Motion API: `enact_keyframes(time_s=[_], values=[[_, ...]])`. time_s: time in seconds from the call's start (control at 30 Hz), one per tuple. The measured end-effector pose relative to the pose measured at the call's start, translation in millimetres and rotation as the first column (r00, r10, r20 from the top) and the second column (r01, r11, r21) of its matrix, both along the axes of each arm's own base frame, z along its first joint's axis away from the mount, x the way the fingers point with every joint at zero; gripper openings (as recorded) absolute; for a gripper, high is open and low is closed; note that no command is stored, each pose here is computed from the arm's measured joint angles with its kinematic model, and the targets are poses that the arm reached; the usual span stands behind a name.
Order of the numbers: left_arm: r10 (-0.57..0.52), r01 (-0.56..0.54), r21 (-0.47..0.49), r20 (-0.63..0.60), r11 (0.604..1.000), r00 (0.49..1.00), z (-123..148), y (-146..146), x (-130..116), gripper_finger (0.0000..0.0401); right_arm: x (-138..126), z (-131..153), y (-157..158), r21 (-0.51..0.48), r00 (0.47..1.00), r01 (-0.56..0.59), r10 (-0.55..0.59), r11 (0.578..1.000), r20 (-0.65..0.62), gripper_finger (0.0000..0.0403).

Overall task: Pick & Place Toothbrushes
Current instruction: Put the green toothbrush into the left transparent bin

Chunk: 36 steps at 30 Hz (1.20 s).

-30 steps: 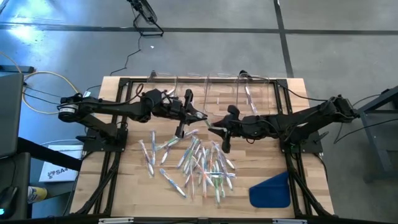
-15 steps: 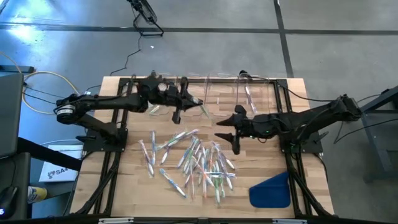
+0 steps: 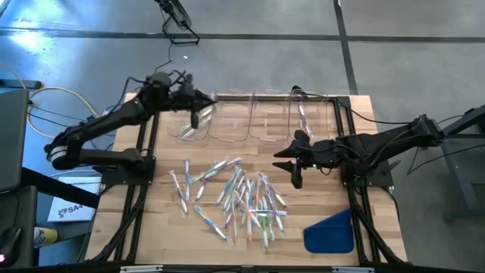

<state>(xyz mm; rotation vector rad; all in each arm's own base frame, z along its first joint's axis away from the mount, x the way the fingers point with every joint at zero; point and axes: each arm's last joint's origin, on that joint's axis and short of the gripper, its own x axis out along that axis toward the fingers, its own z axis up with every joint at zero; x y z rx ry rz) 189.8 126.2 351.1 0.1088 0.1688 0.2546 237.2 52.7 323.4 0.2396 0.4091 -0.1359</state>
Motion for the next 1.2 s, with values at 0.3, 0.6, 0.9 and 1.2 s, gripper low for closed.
enact_keyframes(time_s=[0.3, 0.6, 0.9, 1.2], values=[[0.291, -0.32, -0.04, -0.324, 0.947, 0.9, -29.5, 28.3, -36.9, 0.0013, 1.5, -1.8, 0.4, 0.001, 1.0, 0.001, -0.001, 1.0, -0.008, 0.0112], [0.291, -0.397, -0.131, -0.483, 0.908, 0.826, -55.4, 46.5, -41.7, 0.0015, 1.5, -1.7, 0.5, 0.003, 1.0, -0.001, 0.001, 1.0, -0.008, 0.0106], [0.226, -0.406, -0.192, -0.589, 0.894, 0.776, -86.4, 64.7, -26.2, 0.0015, 1.5, -1.8, 0.5, 0.002, 1.0, -0.001, 0.001, 1.0, -0.009, 0.0106], [0.204, -0.422, -0.218, -0.629, 0.88, 0.75, -101.7, 72.9, -19.7, 0.0022, 1.5, -1.8, 0.5, 0.003, 1.0, -0.001, 0.001, 1.0, -0.009, 0.0106]])
